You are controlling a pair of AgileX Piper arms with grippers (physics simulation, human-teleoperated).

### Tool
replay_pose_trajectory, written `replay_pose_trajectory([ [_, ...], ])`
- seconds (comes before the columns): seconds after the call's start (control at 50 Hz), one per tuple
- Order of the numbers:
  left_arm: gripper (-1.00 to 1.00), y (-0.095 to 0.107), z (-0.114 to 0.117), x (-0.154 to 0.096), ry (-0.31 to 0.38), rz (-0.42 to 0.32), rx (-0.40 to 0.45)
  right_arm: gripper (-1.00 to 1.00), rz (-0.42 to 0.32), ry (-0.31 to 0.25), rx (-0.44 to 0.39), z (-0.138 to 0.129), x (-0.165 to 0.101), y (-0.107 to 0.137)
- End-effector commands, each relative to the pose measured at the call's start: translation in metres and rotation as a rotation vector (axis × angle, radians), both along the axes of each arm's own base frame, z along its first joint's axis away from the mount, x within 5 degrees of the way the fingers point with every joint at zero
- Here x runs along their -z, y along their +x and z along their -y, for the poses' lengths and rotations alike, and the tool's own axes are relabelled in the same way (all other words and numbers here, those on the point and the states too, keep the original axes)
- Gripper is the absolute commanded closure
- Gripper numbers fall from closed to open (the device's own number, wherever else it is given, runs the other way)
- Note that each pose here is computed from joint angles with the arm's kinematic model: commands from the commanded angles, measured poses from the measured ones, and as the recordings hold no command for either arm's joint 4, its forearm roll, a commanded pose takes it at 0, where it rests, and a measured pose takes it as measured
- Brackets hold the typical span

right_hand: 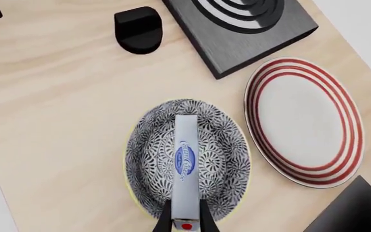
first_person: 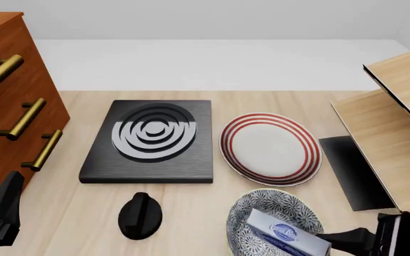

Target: Pick up the cream cheese and put it in the bowl.

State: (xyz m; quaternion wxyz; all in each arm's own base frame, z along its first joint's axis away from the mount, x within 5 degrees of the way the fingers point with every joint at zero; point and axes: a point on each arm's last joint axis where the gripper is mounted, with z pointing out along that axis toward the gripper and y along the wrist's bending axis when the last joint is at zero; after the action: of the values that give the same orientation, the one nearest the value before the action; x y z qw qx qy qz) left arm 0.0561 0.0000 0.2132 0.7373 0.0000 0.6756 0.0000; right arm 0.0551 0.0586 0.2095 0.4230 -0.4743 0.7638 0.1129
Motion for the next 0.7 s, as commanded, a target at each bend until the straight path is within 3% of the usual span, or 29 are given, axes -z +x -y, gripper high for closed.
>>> replay_pose_trajectory([
  [0.02,-1.0,0.0,0.0,0.0,0.0,0.0,0.0,1.0,-0.016,0.008,0.012,-0.0031,0.007,0.0028],
  [0.48,-1.0,0.0,0.0,0.0,0.0,0.0,0.0,1.0,-0.028,0.006,0.013,-0.0062,0.0108,0.0049],
  [0.5,-1.0,0.0,0.0,0.0,0.0,0.0,0.0,-1.0,-0.029,0.007,0.011,-0.0064,0.0106,0.0049],
  [0.7,-1.0,0.0,0.0,0.0,0.0,0.0,0.0,-1.0,-0.032,0.008,0.003,-0.0075,0.0094,0.0046],
])
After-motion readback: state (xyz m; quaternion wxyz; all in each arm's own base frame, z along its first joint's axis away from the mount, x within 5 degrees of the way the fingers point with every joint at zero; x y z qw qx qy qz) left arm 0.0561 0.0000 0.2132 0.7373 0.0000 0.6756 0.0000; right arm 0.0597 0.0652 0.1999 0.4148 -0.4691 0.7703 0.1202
